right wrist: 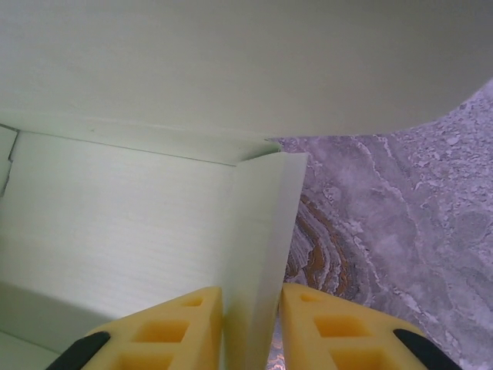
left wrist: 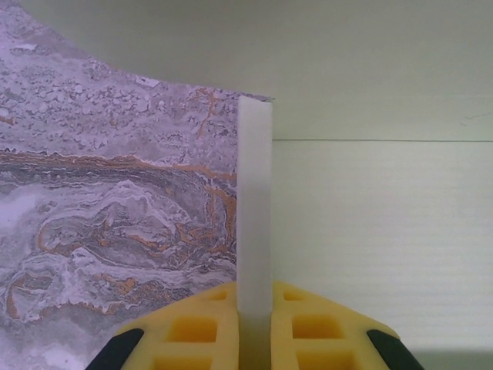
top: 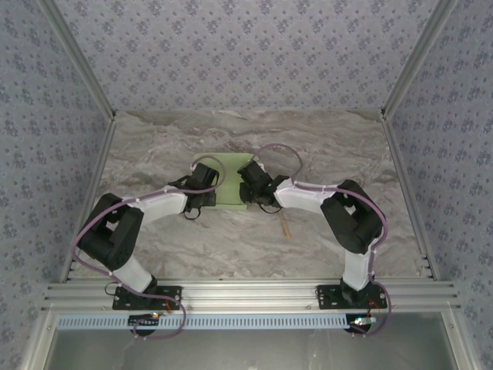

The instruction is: Fold the paper box

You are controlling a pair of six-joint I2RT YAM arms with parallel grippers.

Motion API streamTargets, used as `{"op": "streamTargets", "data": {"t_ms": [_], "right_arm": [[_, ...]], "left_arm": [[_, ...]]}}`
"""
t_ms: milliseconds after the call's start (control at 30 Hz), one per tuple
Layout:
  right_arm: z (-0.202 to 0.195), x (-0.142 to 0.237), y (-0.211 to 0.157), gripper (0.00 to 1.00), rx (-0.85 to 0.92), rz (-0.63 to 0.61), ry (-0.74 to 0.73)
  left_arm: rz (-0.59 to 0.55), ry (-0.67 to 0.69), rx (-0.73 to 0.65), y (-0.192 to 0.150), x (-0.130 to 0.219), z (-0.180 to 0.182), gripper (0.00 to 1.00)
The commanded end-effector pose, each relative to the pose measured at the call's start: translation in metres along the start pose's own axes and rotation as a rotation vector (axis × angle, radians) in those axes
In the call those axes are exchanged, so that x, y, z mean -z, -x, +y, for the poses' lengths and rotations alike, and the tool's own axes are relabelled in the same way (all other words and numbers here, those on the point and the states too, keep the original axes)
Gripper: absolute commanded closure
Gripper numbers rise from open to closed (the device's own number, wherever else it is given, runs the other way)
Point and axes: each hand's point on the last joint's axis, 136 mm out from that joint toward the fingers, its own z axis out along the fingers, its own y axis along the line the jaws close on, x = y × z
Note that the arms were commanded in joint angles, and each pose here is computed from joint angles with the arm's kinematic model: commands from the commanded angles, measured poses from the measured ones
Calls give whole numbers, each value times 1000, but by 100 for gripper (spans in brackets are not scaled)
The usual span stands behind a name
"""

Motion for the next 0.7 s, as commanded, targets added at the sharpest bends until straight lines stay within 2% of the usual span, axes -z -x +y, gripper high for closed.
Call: {"op": "streamTargets", "data": {"t_ms": [0, 367, 667], "right_arm": [[2, -2, 4, 76, 42, 4, -37], [12, -14, -12, 79, 131, 49, -146], [-14, -19, -23, 82, 190, 107, -284]], "left_arm": [[-11, -15, -9, 5, 7, -4, 92], [-20, -65, 4, 5, 11, -18, 92], [-32, -73, 39, 2, 11, -16, 92]]}}
